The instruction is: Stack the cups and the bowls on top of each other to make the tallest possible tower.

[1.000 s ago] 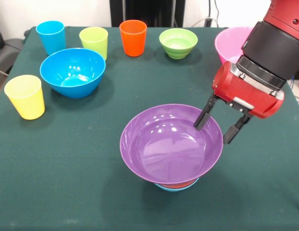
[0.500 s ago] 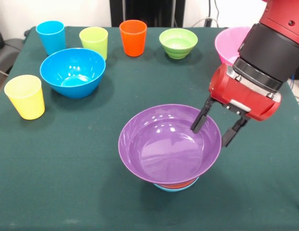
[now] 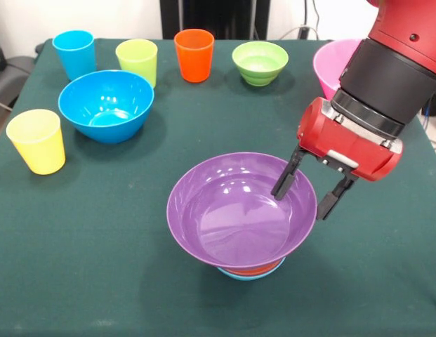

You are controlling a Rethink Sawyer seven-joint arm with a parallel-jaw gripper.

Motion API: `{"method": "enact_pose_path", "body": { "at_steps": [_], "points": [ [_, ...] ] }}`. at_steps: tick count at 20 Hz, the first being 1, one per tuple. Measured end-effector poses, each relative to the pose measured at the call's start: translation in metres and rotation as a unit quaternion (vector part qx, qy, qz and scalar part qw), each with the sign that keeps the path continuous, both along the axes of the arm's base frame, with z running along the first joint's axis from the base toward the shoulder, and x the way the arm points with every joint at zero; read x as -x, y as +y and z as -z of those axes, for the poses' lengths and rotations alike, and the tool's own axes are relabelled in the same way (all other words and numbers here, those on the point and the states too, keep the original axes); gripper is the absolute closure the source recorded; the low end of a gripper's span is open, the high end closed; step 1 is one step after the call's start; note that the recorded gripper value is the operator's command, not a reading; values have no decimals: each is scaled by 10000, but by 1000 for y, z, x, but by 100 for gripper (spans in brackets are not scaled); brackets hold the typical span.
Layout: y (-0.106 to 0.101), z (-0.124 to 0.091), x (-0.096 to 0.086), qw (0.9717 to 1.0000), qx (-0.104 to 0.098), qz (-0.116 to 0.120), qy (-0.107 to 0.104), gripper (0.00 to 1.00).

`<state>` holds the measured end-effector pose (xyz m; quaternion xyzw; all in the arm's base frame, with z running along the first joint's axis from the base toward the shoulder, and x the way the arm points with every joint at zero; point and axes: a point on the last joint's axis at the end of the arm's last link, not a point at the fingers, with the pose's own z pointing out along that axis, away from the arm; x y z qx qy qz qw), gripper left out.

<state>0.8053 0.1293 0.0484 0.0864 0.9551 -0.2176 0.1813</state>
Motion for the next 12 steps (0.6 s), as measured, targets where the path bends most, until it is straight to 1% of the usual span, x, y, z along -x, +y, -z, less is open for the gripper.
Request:
{"method": "enact_pose_path", "body": {
  "at_steps": [12],
  "points": [
    [2, 3, 1, 10000, -31, -4, 7, 0]
  ]
}}
